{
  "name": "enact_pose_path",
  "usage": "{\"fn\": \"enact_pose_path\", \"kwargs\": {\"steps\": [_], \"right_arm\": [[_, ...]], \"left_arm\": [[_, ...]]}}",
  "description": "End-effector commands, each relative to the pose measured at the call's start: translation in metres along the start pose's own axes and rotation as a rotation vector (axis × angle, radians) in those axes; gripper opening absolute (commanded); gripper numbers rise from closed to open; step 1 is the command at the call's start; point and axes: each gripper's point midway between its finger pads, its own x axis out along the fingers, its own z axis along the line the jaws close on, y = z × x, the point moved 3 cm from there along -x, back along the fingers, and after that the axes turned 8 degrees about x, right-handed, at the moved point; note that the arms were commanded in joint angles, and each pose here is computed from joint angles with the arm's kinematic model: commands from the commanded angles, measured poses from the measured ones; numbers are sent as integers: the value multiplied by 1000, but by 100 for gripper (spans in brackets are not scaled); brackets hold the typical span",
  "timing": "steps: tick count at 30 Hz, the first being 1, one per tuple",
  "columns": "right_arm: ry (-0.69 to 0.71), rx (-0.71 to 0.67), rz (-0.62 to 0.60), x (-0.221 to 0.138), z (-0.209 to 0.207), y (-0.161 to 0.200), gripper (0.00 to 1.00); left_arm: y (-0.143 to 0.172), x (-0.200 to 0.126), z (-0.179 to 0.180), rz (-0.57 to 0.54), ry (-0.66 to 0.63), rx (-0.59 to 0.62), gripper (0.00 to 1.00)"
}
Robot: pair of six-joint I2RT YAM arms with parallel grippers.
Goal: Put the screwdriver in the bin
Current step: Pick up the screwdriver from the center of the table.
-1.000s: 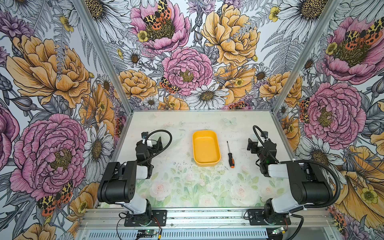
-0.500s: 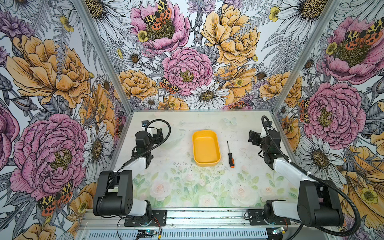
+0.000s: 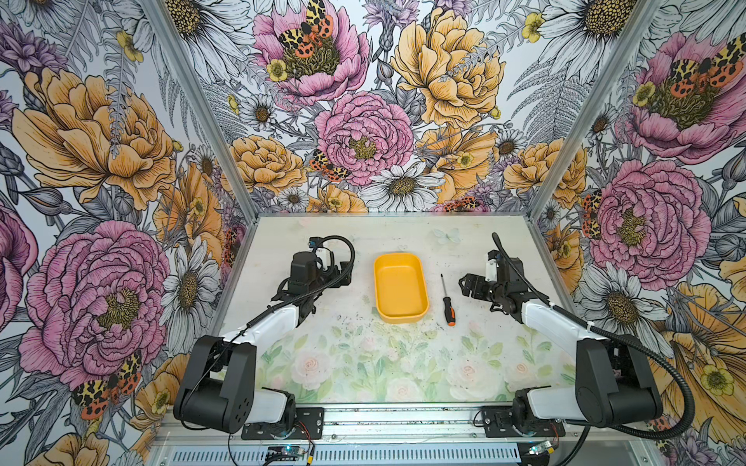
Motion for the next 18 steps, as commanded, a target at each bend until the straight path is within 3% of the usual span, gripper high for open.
{"fn": "enact_pose_path", "kwargs": {"steps": [1, 9, 18], "right_arm": [[-16, 23, 59, 6, 6, 15, 89], [-17, -35, 120, 12, 22, 45, 84], [65, -104, 151, 27, 30, 68, 82]], "left_arm": [[2, -11, -3, -46, -29, -62, 99], [24, -32, 4, -65, -41, -128, 99], [28, -44, 9, -68, -52, -147, 99]]}}
